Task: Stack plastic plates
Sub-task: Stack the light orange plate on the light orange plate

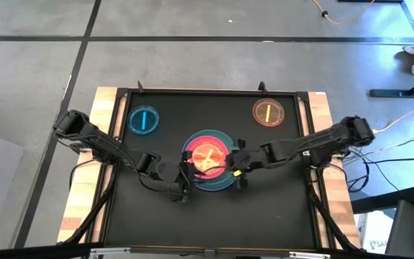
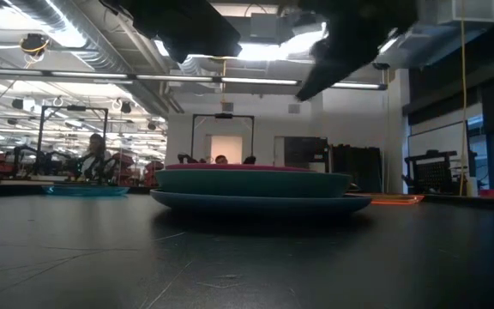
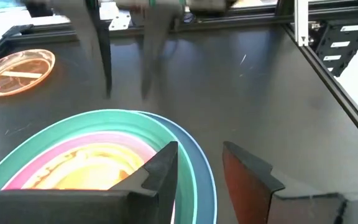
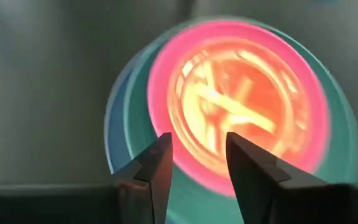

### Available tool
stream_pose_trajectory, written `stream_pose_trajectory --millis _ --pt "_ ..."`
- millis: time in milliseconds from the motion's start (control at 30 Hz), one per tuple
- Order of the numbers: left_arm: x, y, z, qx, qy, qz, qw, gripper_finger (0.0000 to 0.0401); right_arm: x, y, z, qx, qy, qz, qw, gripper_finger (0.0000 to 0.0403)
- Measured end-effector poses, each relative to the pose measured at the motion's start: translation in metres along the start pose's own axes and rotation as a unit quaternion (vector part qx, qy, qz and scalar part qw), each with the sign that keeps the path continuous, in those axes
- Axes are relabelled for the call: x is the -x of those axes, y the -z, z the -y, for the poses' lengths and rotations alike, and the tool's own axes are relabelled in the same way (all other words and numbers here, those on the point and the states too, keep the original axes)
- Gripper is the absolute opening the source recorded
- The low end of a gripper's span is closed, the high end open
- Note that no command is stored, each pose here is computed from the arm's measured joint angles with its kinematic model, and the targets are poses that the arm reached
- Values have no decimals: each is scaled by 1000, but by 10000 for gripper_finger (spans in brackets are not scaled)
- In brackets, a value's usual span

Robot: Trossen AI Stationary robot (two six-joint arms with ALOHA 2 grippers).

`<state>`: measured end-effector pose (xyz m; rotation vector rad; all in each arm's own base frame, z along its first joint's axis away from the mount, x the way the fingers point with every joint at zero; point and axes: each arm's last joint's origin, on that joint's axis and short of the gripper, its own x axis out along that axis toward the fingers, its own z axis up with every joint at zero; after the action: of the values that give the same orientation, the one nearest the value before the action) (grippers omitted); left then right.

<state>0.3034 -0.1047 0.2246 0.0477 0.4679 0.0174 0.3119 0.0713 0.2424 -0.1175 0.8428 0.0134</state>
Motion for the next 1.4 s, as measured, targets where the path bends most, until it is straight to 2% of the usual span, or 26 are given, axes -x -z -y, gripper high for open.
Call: stream_pose_trajectory --millis 133,233,400,567,700,867,1033,1300,1400 --pt "0 0 0 3 0 0 1000 119 25 18 9 -3 61 -33 998 142" --pt "0 0 0 12 0 -1 1000 119 32 39 20 -9 114 -57 992 142" --pt "0 0 0 12 0 -2 1000 119 30 82 46 -51 156 -95 982 142" --pt "0 0 -1 13 -4 -1 1000 119 20 122 80 -105 207 -159 960 142" --pt "0 0 -1 13 -5 -1 1000 119 13 144 107 -130 237 -183 945 142" --pt "0 0 -1 13 -6 -1 1000 119 7 153 136 -141 264 -183 936 142" --pt "0 0 -2 13 -6 -1 1000 119 -5 161 158 -166 234 -176 942 142" --pt "0 0 -2 13 -7 -3 1000 119 -18 182 186 -207 274 -209 916 142" --pt "0 1 -2 12 -7 -4 1000 119 -19 185 190 -219 267 -210 914 126"
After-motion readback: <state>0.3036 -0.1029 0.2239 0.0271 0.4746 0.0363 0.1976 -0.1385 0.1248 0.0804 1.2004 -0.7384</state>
